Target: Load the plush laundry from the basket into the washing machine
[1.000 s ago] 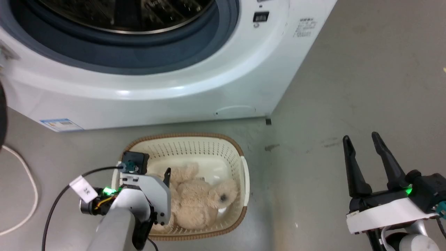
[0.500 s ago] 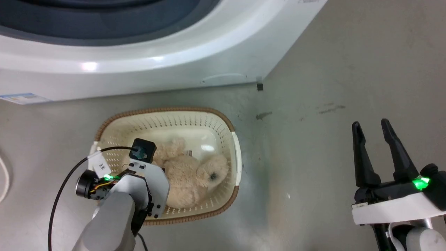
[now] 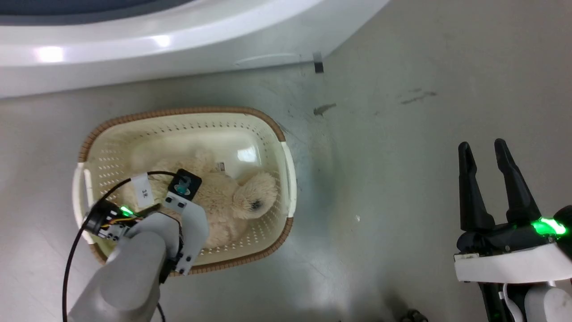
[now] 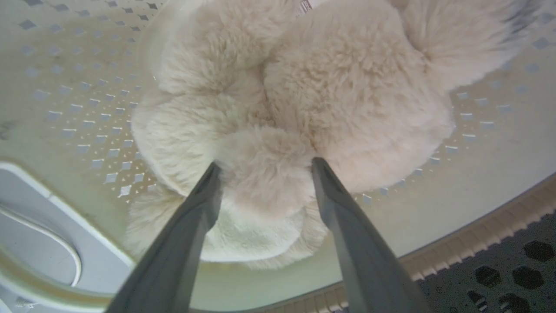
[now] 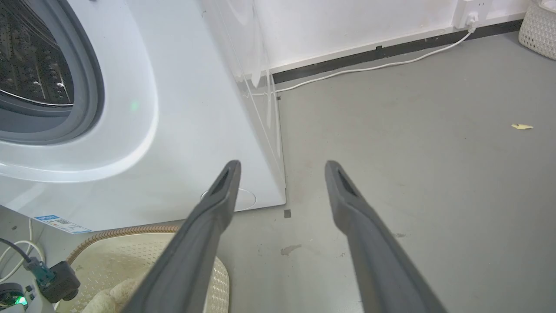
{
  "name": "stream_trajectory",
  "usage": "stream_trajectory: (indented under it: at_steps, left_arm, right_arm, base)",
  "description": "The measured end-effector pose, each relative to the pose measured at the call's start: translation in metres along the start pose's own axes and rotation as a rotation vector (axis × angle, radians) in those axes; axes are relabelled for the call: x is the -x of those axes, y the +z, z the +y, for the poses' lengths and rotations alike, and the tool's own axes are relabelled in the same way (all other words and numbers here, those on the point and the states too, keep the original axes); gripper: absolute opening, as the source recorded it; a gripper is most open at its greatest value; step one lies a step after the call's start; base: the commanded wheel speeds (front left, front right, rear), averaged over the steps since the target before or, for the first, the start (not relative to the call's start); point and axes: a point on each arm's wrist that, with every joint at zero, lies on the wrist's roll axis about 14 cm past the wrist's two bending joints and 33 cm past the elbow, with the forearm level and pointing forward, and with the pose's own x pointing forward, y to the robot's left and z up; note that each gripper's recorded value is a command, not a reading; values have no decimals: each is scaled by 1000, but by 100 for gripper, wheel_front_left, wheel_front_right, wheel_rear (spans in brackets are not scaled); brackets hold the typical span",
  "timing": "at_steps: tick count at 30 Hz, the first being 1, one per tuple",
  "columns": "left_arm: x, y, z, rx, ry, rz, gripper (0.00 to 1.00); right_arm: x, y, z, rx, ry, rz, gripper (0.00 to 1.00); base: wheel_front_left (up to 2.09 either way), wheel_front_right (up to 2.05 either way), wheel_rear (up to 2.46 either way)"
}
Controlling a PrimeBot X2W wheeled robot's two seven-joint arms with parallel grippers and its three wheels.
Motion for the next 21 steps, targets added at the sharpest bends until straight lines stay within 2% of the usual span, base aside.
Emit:
stream_trajectory:
  at_steps: [16,17,18,19,21]
  left_arm:
    - [-51,-31,-13,-126,-54,212,100]
    - [-53,-33,-14,-135,-58,223,78]
    - [-55,-34,-16,-146,-63,232,34]
    - [-58,-34,-18,-156,-70,234,0]
    - [-63,-36,-19,-168,-79,253,0]
  right_arm:
    - [-13,-29,-15,-36,-44,40,100]
    - [-13,-31,-15,-37,-47,44,100]
    - [-13,-33,-16,-41,-50,46,100]
    - [-14,-35,-17,-44,-54,49,100]
    - [-15,-37,-19,-50,-59,50,100]
  base:
    - [0,0,0]
    - [0,0,0]
    - [0,0,0]
    - [0,0,0]
    - [0,0,0]
